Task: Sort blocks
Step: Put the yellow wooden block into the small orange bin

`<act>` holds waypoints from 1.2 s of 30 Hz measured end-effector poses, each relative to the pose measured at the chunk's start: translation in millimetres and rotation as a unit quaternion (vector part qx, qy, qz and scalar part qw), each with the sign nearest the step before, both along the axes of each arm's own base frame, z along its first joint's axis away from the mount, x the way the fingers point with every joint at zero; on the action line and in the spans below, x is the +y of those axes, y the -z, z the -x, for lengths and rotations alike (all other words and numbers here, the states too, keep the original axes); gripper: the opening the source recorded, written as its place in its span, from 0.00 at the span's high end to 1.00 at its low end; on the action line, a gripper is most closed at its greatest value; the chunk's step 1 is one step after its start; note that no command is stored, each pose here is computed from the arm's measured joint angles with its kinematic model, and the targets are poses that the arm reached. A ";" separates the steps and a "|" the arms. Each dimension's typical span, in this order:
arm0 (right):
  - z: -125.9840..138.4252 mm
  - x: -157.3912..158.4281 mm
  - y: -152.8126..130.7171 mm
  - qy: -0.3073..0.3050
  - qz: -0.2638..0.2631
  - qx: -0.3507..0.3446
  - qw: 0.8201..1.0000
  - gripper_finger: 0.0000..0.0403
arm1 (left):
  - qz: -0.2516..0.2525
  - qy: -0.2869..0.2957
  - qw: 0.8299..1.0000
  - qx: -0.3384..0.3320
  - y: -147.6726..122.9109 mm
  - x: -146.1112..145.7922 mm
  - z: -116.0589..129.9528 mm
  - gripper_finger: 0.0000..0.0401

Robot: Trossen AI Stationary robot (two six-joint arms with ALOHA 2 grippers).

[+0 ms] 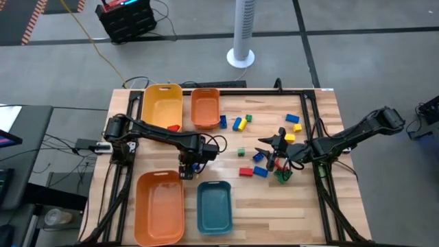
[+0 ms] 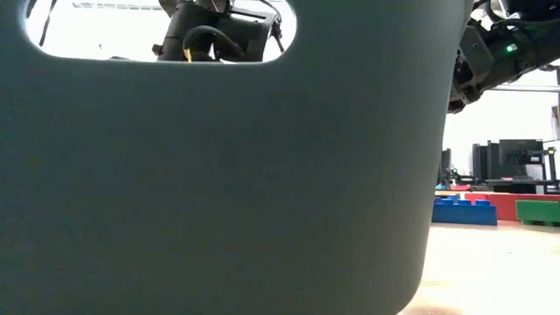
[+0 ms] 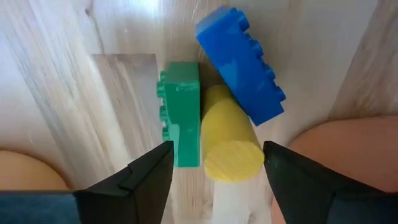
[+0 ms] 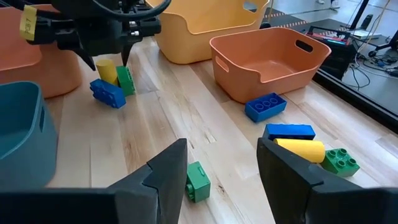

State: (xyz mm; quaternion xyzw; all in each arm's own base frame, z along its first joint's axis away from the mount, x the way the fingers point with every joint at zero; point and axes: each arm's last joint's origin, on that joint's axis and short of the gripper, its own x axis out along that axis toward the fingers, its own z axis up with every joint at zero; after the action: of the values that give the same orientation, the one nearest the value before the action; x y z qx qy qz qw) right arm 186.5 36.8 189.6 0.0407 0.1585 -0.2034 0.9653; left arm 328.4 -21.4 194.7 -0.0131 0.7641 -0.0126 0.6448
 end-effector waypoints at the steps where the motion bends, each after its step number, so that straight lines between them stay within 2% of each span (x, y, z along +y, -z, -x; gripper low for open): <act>1: 0.0 0.0 0.0 0.000 0.000 0.000 1.000 0.49 | 0.000 0.000 1.000 0.001 0.9 0.0 0.4 0.44; 17: -0.1 0.0 -0.2 0.000 0.000 -0.001 1.000 0.49 | -0.012 0.006 1.000 -0.002 8.2 1.0 2.3 0.69; 20: 0.0 0.0 0.0 0.000 0.000 0.000 1.000 0.49 | -0.025 0.018 1.000 -0.001 7.7 2.1 2.5 0.69; 25: 1.2 -1.7 3.2 0.005 0.007 0.018 1.000 0.49 | -0.093 0.042 0.994 -0.030 -7.4 5.7 -5.1 0.69; 29: 1.3 -9.3 0.4 0.033 0.006 0.008 0.999 0.49 | -0.140 0.061 0.986 -0.061 -26.9 7.2 0.3 0.69; 33: 2.5 -16.5 -4.4 0.051 0.001 -0.009 0.999 0.49 | -0.219 0.068 0.968 -0.103 -44.7 7.5 6.4 0.69; 36: 4.0 -19.2 -8.3 0.057 0.000 -0.019 0.998 0.49 | -0.258 0.062 0.949 -0.169 -50.1 5.3 11.0 0.69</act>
State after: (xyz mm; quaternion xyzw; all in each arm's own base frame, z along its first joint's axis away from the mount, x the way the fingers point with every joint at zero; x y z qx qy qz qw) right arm 182.5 17.6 197.9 0.0533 0.1370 -0.2574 0.9551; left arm 317.4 -16.1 244.8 0.2038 0.6202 0.1432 0.7439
